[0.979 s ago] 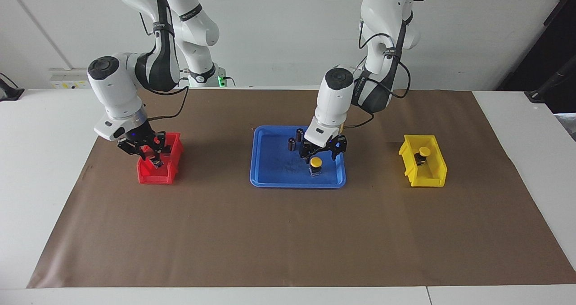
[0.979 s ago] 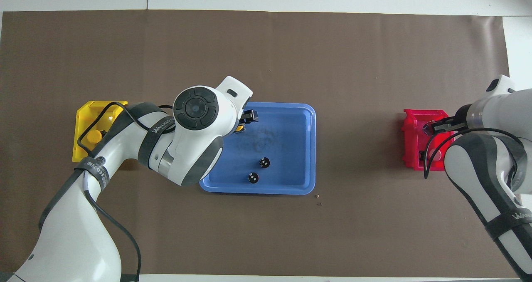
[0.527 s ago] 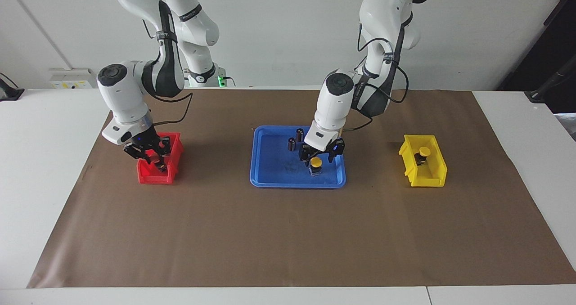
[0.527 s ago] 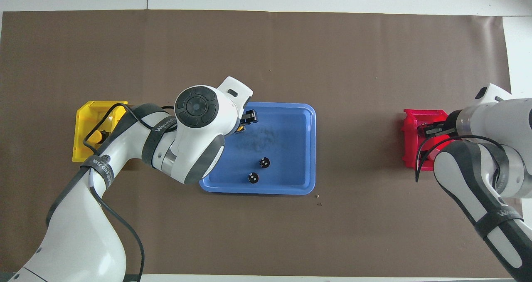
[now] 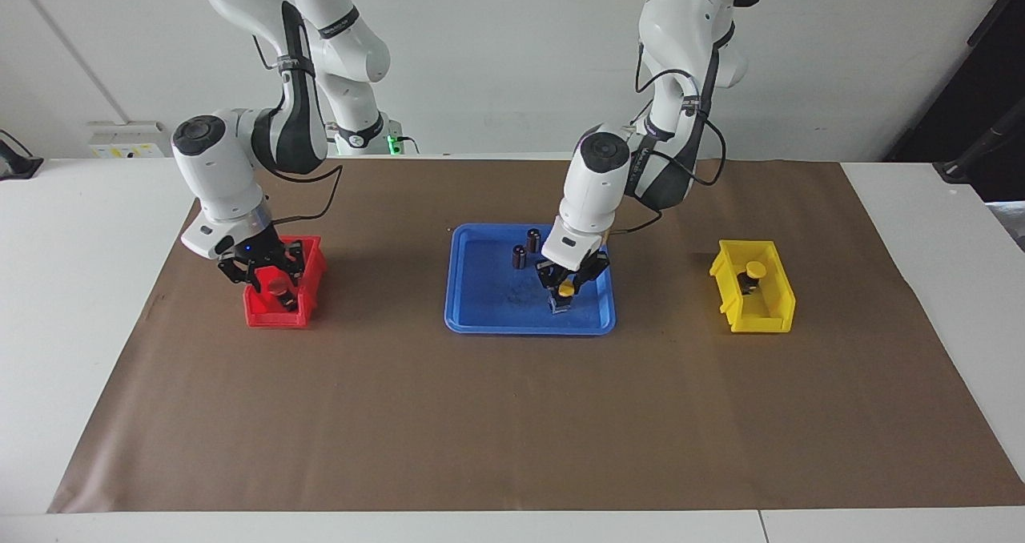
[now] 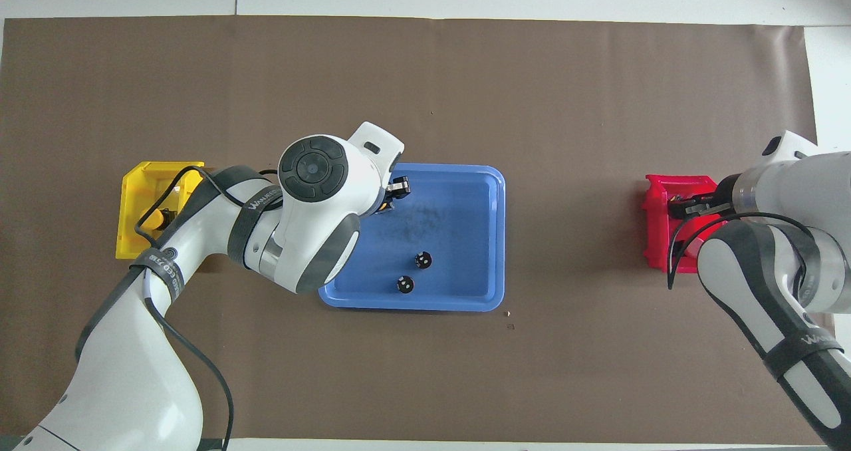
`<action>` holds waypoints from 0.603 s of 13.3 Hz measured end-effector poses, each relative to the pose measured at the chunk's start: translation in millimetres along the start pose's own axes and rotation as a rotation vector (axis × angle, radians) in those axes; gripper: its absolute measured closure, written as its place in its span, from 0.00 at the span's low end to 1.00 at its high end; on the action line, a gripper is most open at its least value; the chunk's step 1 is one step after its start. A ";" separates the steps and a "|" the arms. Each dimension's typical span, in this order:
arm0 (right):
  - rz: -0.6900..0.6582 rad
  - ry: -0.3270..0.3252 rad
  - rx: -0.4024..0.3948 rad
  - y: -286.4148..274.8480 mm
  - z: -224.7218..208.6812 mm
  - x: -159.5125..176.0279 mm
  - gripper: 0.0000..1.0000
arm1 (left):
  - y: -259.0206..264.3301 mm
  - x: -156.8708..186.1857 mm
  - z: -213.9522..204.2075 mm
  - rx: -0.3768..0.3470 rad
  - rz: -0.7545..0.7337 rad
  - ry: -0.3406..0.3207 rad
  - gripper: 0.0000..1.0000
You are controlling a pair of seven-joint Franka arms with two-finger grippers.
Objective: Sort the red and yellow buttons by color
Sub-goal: 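Reach the left gripper into the tray and grasp the last yellow button, then carry the yellow button with the left gripper over the yellow bin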
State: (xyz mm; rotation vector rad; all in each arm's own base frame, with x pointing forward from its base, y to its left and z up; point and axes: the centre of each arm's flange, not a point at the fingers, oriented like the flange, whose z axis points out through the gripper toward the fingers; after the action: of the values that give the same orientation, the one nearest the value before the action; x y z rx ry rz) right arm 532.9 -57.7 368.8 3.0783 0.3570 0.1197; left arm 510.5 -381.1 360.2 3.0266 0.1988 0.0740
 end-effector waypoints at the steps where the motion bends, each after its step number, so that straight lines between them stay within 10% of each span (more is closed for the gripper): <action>1: 0.001 -0.018 0.004 2.4 -11.0 4.9 0.31 | 1.6 4.9 -8.2 -0.009 -0.013 -0.004 0.59; 8: 0.077 -0.119 0.012 10.5 -181.6 32.9 0.00 | -112.5 105.6 -95.1 0.080 0.081 -0.101 0.59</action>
State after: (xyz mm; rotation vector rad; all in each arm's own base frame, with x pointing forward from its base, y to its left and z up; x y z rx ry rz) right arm 552.4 -54.7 552.6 3.0931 0.2353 -0.0631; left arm 595.4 -246.3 446.6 3.1070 0.0728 -0.0818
